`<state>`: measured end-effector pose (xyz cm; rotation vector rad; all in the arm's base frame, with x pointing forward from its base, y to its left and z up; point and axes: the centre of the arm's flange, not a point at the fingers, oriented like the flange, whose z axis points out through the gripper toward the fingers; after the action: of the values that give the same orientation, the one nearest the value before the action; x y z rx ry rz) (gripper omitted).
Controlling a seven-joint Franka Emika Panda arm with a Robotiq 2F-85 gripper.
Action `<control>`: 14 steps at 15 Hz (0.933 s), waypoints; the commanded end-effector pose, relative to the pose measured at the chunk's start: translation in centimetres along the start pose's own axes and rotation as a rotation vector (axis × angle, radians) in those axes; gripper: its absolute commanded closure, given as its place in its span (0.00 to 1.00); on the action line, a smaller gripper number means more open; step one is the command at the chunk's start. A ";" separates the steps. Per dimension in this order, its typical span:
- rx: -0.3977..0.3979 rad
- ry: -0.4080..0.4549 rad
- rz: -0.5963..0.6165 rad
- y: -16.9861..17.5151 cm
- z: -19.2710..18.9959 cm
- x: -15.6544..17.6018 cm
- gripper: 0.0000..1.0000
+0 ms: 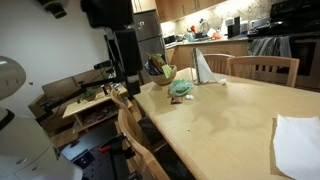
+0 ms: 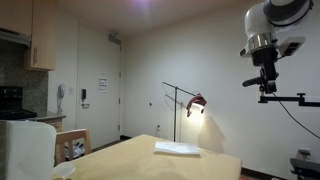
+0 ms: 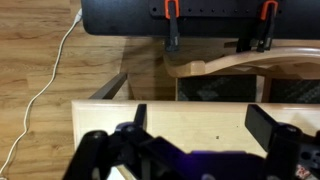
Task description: Pick up the marshmallow from the table and place it in the pack
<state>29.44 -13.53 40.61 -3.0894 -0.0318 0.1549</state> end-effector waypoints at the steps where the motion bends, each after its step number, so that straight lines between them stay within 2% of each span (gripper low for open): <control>1: -0.135 0.029 -0.140 -2.4 -2.5 0.6 0.00; 6: -0.257 0.055 -0.385 -4.9 -4.6 1.9 0.00; 14: -0.400 0.153 -0.777 -5.8 -5.6 3.0 0.00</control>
<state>33.07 -7.96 45.89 -3.2165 -1.1470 -0.0394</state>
